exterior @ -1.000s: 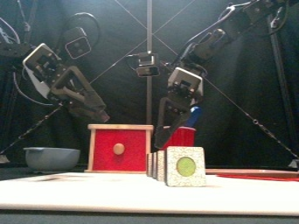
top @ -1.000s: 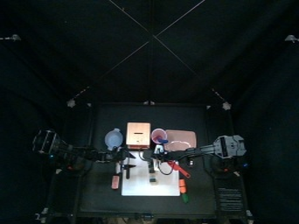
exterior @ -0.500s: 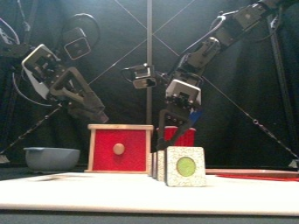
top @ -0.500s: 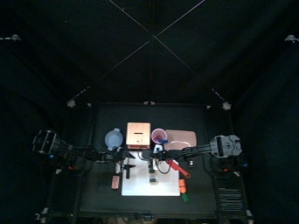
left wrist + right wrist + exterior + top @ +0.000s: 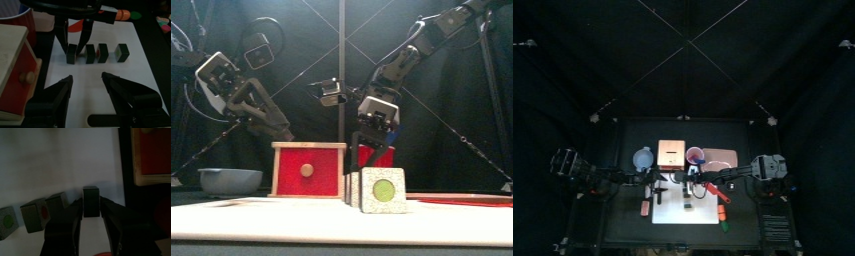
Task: Place sushi on board then cut the sushi with the knife then place the pieces on the plate
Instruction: Place the 4 sushi pieces on the plate
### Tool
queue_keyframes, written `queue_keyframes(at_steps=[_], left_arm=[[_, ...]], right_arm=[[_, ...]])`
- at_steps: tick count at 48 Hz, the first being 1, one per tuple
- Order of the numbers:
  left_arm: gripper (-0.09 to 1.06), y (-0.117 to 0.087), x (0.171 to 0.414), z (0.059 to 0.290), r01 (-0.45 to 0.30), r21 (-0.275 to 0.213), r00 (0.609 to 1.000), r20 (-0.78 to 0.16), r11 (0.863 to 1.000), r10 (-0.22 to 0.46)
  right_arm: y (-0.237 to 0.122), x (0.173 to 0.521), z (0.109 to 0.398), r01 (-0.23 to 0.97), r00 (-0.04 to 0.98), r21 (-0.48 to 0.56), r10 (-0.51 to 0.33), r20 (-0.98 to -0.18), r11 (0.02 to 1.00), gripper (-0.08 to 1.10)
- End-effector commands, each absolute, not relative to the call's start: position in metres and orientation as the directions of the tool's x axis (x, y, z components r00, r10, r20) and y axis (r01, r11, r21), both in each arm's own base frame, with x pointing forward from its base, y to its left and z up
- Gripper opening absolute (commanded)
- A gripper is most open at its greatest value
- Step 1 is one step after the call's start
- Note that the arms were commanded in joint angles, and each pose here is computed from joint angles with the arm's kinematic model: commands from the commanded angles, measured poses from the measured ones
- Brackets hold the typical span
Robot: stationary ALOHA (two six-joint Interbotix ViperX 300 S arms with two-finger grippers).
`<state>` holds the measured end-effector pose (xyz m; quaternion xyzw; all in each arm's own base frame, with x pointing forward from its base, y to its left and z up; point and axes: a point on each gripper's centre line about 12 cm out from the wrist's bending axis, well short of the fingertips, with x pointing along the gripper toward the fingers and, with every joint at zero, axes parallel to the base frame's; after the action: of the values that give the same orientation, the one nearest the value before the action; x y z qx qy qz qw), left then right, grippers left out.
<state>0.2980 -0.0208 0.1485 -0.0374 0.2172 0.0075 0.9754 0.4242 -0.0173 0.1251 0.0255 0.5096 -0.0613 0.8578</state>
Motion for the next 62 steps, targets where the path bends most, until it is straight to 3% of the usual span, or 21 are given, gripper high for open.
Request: queue_keyframes(at_steps=[1,22,38,52,62], left_arm=[[0.86,-0.020,0.300,0.155,-0.032,-0.074,0.916,-0.402,0.997,0.000],[0.86,-0.021,0.302,0.156,-0.032,-0.074,0.917,-0.398,0.997,0.000],[0.86,-0.020,0.303,0.157,-0.034,-0.074,0.918,-0.397,0.997,0.002],[0.86,-0.021,0.305,0.157,-0.032,-0.074,0.918,-0.397,0.997,0.000],[0.86,-0.020,0.307,0.158,-0.035,-0.075,0.920,-0.392,0.997,0.002]], right_arm=[[-0.016,0.429,0.154,0.143,0.535,0.005,-0.073,-0.842,0.990,0.62],[-0.027,0.379,0.222,0.228,0.587,0.057,-0.091,-0.805,0.972,0.61],[-0.041,0.315,0.221,0.337,0.543,0.104,-0.102,-0.834,0.936,0.61],[-0.052,0.290,0.215,0.388,0.529,0.114,-0.120,-0.840,0.914,0.61],[-0.084,0.279,0.202,0.479,0.501,0.094,-0.183,-0.846,0.873,0.61]])
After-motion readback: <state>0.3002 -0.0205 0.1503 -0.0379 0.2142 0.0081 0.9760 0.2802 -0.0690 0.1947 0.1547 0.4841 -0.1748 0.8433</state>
